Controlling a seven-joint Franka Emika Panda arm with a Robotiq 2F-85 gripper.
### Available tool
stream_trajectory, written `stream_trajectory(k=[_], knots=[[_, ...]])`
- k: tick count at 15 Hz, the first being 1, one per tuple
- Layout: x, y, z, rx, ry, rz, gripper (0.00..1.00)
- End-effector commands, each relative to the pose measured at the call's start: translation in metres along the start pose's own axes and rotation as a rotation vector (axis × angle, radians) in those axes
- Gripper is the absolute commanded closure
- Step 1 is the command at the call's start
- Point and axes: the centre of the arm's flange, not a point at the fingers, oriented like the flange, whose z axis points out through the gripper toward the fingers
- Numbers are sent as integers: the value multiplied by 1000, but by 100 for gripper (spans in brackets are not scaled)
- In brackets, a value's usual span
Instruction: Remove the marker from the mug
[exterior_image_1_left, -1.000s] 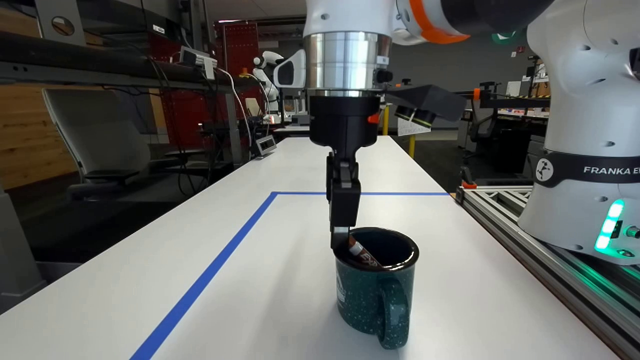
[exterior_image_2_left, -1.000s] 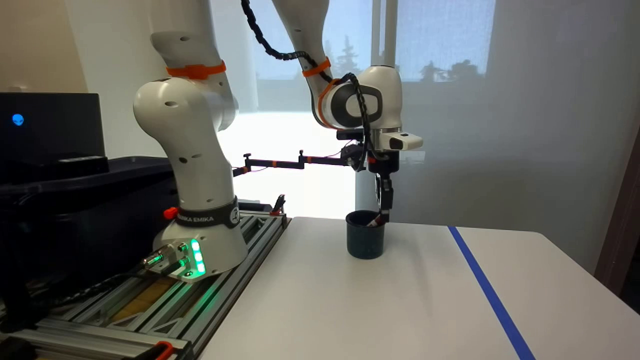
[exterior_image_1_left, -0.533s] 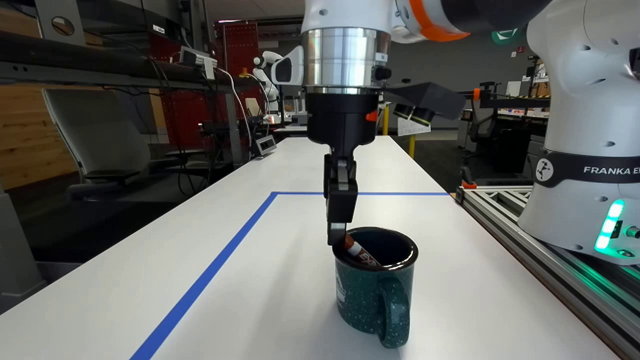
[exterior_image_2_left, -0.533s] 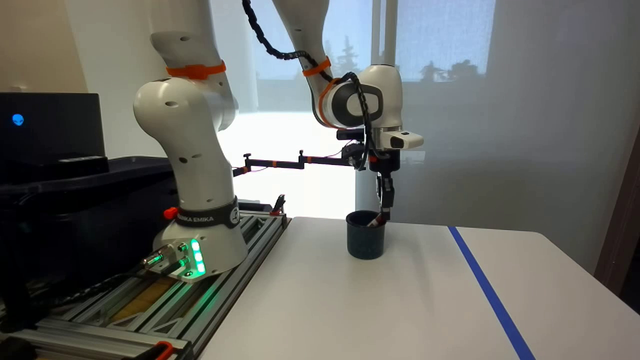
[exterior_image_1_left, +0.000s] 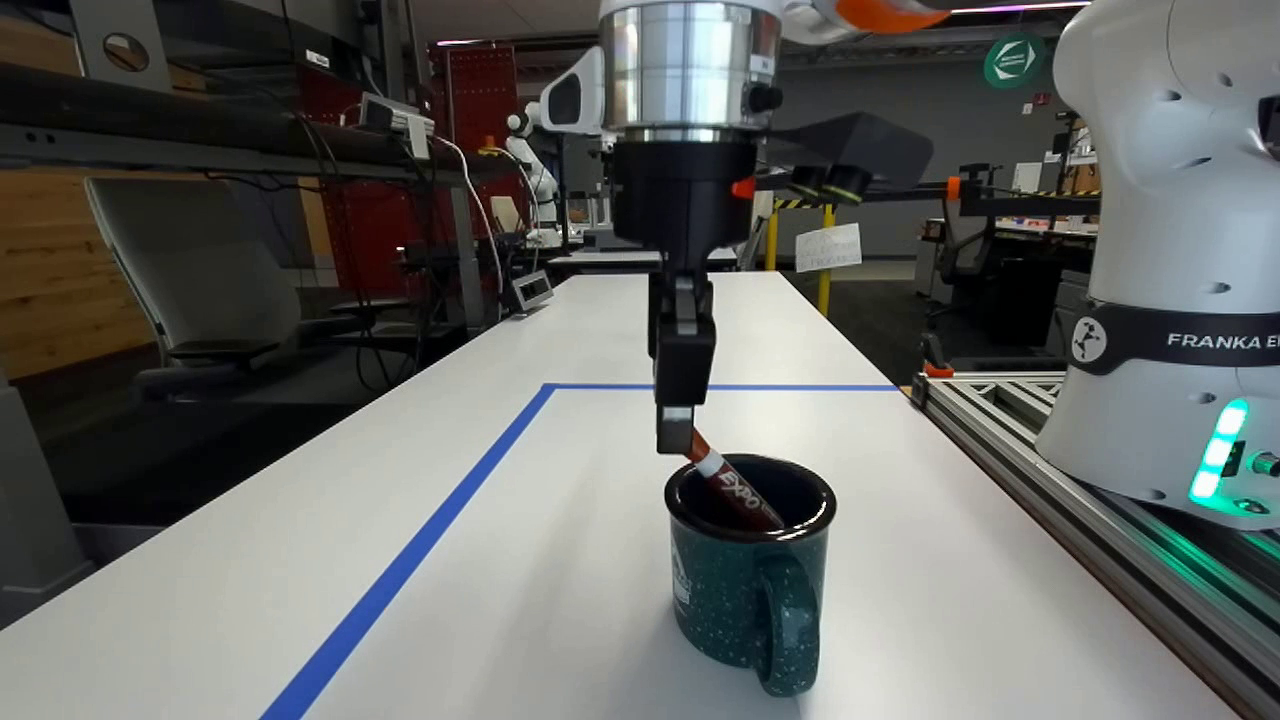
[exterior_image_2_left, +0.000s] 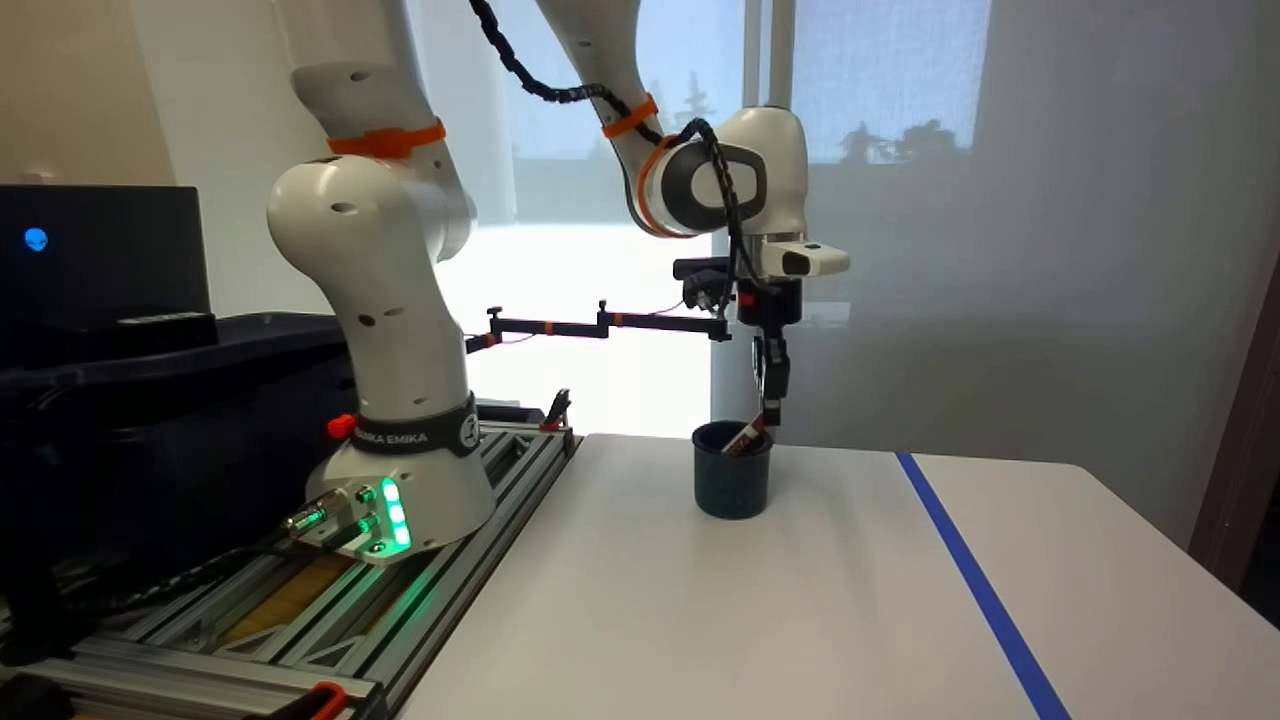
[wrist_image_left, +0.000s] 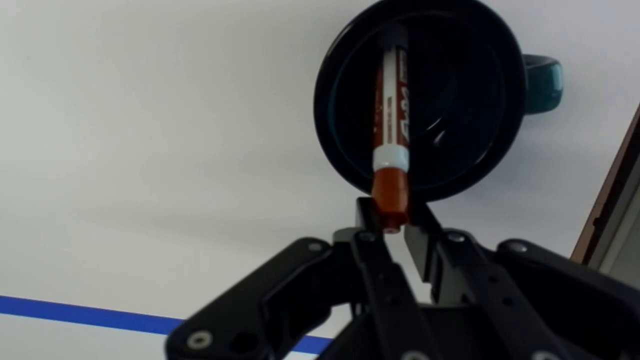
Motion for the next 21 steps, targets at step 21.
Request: stream_trajectory(k=[21], knots=[[21,121,40,9,-122,96,95]])
